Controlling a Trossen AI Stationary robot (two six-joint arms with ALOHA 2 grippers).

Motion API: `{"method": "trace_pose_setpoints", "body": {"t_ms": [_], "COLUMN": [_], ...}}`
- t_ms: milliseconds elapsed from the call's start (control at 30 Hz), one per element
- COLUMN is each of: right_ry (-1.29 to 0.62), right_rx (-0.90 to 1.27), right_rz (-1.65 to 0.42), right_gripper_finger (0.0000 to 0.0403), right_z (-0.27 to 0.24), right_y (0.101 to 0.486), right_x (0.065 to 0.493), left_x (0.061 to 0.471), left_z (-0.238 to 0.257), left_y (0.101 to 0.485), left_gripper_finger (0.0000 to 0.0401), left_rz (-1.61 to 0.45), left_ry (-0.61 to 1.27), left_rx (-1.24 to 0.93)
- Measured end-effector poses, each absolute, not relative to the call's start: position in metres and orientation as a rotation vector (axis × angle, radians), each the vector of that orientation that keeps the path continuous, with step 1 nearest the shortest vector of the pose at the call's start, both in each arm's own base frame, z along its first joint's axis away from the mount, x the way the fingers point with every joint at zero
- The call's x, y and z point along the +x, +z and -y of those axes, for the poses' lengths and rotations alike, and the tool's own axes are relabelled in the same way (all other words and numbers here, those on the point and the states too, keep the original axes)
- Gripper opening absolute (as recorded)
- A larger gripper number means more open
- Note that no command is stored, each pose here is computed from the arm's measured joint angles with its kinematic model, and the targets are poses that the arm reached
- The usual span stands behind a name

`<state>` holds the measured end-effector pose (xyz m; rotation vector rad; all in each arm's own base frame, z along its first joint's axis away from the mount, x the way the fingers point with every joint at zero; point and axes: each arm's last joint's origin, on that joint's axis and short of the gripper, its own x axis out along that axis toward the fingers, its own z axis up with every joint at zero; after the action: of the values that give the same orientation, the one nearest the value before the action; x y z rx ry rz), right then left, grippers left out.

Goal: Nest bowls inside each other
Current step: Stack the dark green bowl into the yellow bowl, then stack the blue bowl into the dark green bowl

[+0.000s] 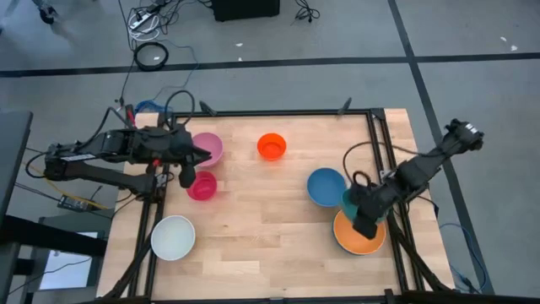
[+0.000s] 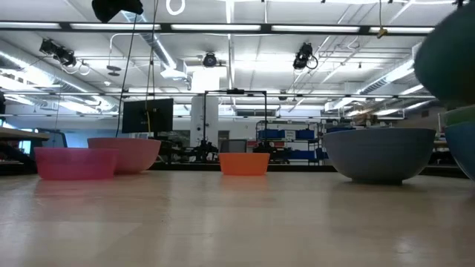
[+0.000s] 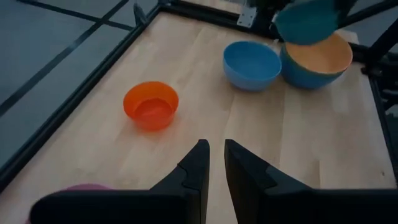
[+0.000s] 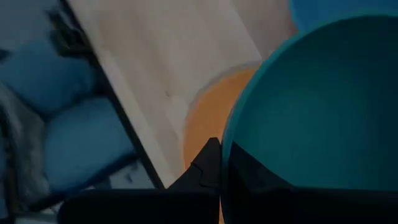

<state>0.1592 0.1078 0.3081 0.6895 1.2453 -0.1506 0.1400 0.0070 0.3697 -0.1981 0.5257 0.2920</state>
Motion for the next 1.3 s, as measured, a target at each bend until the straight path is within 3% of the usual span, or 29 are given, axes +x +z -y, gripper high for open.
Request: {"method": "trace_pose_setpoints", "body": {"t_ms": [200,467,933,1100,1300], "right_ry": [-0.167,-0.106,-0.079,-0.029,-0.117], "right_rx": [0.638,0.651,0.71,0.776,0.774], "right_rz": [-1.389,-1.348,-1.424,-1.388,-1.183], "right_gripper_finger": [0.0,0.0007,0.014,0.0156,0.0153], "right_z": [-0.127,-0.141,-0.149,-0.142,-0.117], "right_y": [0.288,0.282,0.273,0.285,0.305], "right_x": [0.169,0.184,0.193,0.188,0.181], "left_x": [0.144,0.144,0.144,0.144,0.144], "left_z": [-0.007,-0.007,-0.006,-0.006,-0.006], "left_y": [0.376,0.377,0.377,0.377,0.377], "left_gripper_finger": [0.0058,0.0058,0.0058,0.0058,0.0058], "left_rz": [-0.452,-0.442,-0.443,-0.443,-0.442], "left_ry": [0.269,0.264,0.263,0.264,0.265], "left_rx": [-0.202,-0.207,-0.214,-0.218,-0.221]}}
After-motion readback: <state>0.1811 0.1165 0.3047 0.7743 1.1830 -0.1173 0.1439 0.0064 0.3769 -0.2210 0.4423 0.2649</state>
